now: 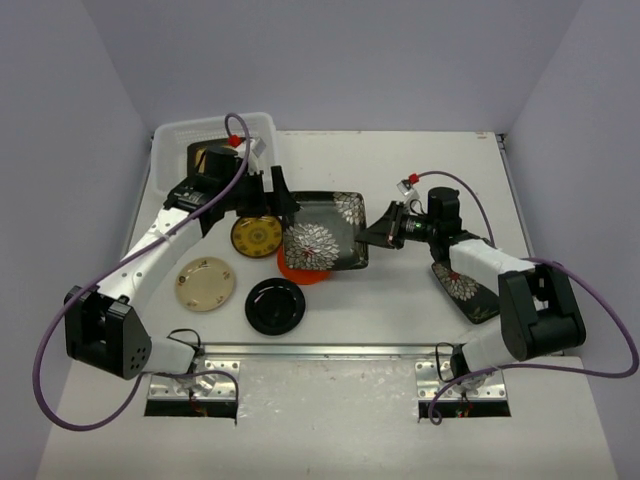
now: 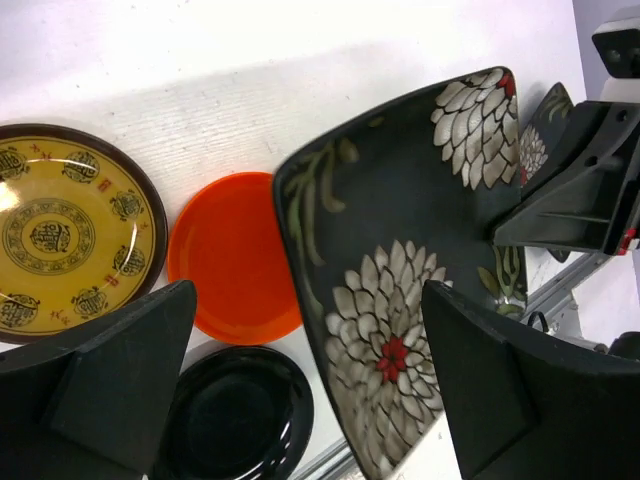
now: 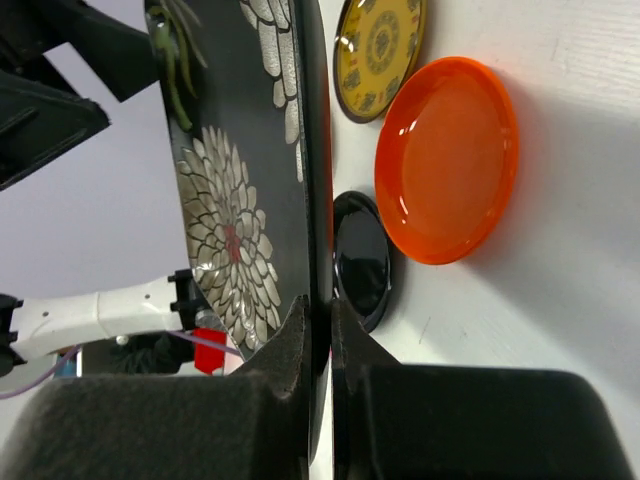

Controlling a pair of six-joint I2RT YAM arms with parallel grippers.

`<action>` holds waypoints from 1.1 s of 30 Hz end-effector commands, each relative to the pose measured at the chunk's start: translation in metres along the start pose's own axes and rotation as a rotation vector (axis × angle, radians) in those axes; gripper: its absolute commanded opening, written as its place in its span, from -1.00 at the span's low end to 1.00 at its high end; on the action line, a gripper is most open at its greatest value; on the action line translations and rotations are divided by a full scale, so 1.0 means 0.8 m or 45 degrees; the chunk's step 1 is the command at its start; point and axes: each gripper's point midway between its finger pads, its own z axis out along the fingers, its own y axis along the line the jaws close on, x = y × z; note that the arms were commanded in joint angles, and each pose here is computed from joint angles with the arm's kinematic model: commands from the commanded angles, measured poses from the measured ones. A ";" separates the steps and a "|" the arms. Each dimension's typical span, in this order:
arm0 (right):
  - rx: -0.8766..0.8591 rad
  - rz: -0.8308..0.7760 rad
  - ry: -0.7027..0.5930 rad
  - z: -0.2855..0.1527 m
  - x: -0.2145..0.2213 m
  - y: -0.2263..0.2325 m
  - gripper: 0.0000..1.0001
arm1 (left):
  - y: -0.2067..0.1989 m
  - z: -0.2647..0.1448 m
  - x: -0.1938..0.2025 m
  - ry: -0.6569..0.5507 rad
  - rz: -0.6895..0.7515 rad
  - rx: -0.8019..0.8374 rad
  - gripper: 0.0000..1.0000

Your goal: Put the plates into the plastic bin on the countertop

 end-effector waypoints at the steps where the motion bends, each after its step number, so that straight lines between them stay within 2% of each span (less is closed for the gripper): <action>1: -0.254 -0.244 -0.038 -0.018 -0.030 0.085 -1.00 | -0.012 -0.001 0.001 -0.044 0.018 0.082 0.54; 3: -0.283 -0.227 -0.033 -0.019 -0.028 0.091 -1.00 | -0.018 0.000 0.007 -0.038 0.011 0.130 0.32; 5: -0.321 -0.243 -0.044 -0.021 -0.031 0.100 -1.00 | -0.021 0.002 0.013 -0.025 0.001 0.166 0.00; 11: -0.368 -0.253 -0.038 -0.020 -0.034 0.120 -1.00 | -0.041 0.007 0.026 -0.003 -0.028 0.325 -0.57; 13: -0.393 -0.257 -0.022 -0.020 -0.031 0.126 -1.00 | -0.048 0.008 0.025 -0.008 -0.032 0.374 -0.91; 14: -0.399 -0.262 -0.024 -0.020 -0.032 0.127 -1.00 | -0.051 0.007 0.022 -0.016 -0.032 0.387 -1.00; 16: -0.395 -0.269 -0.027 -0.020 -0.032 0.126 -0.97 | -0.055 0.003 0.011 -0.062 -0.034 0.400 -1.00; 17: -0.385 -0.267 -0.027 -0.019 -0.032 0.123 -0.75 | -0.056 -0.001 0.002 -0.097 -0.049 0.403 -1.00; 18: -0.372 -0.267 -0.028 -0.018 -0.033 0.117 -0.44 | -0.056 -0.008 -0.013 -0.154 -0.076 0.420 -1.00; 21: -0.325 -0.214 -0.026 -0.013 -0.039 0.097 -0.12 | -0.047 -0.033 -0.052 -0.265 -0.167 0.491 -1.00; 22: -0.309 -0.196 -0.027 -0.012 -0.043 0.091 -0.07 | -0.041 -0.044 -0.070 -0.323 -0.170 0.499 -1.00; 24: -0.257 -0.178 -0.047 -0.009 -0.051 0.078 0.55 | -0.042 -0.060 -0.095 -0.361 -0.185 0.527 -1.00; 26: -0.152 -0.133 -0.059 -0.008 -0.055 0.057 0.91 | -0.035 -0.073 -0.122 -0.405 -0.191 0.493 -1.00; 27: -0.077 -0.122 -0.073 -0.009 -0.058 0.044 0.97 | -0.029 -0.079 -0.136 -0.423 -0.206 0.464 -1.00; 30: 0.124 -0.142 -0.140 -0.015 -0.070 0.016 0.98 | 0.017 -0.094 -0.181 -0.514 -0.257 0.303 -1.00; 33: 0.234 -0.207 -0.189 -0.030 -0.074 0.011 0.98 | 0.095 -0.096 -0.229 -0.566 -0.302 0.044 -1.00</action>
